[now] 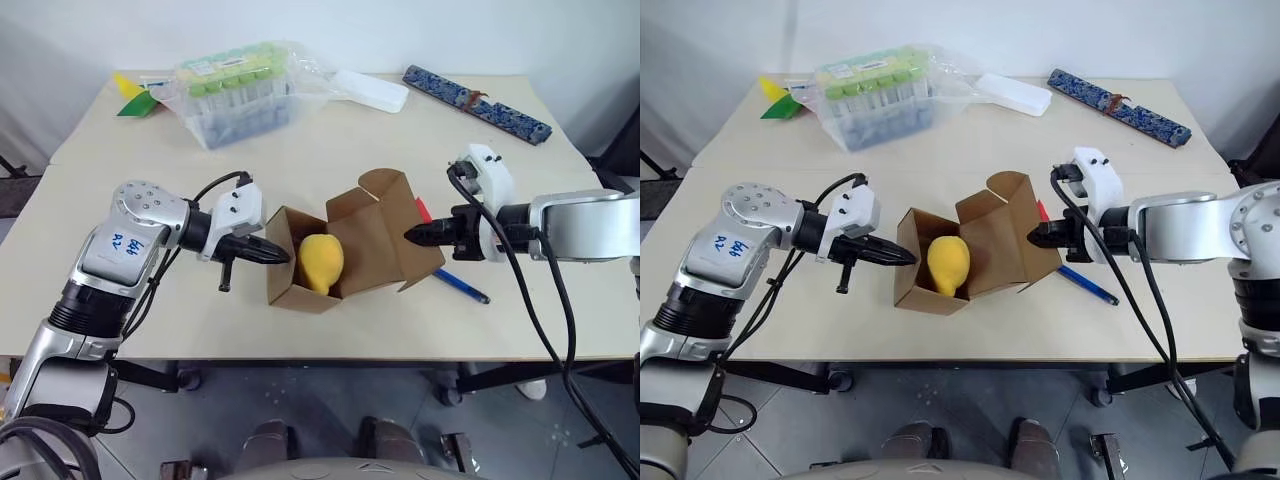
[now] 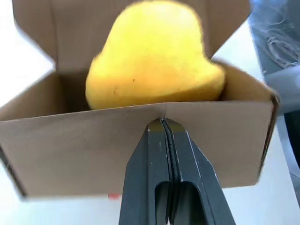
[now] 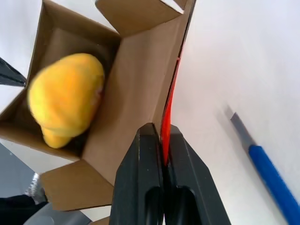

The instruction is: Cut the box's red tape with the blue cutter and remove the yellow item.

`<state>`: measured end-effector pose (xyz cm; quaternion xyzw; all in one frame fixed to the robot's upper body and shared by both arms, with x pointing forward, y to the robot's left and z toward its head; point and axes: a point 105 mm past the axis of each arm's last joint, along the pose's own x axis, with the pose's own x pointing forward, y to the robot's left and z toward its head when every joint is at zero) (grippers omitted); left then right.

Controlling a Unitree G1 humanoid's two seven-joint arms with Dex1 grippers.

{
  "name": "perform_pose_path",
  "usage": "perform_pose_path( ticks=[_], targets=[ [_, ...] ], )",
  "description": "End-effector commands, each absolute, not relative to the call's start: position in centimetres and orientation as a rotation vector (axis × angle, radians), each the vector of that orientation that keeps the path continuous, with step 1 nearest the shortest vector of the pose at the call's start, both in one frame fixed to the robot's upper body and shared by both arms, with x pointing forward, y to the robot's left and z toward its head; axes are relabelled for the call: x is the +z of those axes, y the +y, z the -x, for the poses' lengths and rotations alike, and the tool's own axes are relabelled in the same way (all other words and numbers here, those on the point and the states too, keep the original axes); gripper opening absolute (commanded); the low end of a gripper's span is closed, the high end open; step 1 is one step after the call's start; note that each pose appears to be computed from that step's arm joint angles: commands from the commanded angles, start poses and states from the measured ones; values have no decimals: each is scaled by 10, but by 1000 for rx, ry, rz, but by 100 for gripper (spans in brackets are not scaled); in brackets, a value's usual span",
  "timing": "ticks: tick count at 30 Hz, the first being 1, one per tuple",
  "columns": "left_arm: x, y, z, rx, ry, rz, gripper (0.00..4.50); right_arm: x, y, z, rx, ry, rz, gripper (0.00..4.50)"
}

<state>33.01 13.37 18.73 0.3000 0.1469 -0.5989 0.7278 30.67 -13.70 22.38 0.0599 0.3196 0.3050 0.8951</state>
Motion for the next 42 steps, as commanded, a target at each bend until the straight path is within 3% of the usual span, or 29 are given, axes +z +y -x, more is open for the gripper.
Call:
perform_pose_path(
  ticks=[1,12,24,37,42],
  targets=[
    [158,130,-332,-1310,415,-643,0,221,-133,-300,668,667,-136,2],
    [155,122,-342,-1286,392,-612,0,196,-119,-303,701,735,-144,2],
    [152,119,-348,-1289,389,-599,0,176,-115,-307,714,672,-11,2],
    [147,123,-349,-1295,416,-610,0,198,-133,-304,772,529,129,447],
    [146,123,-349,-1296,418,-611,0,201,-144,-304,771,490,197,447]
  ],
)
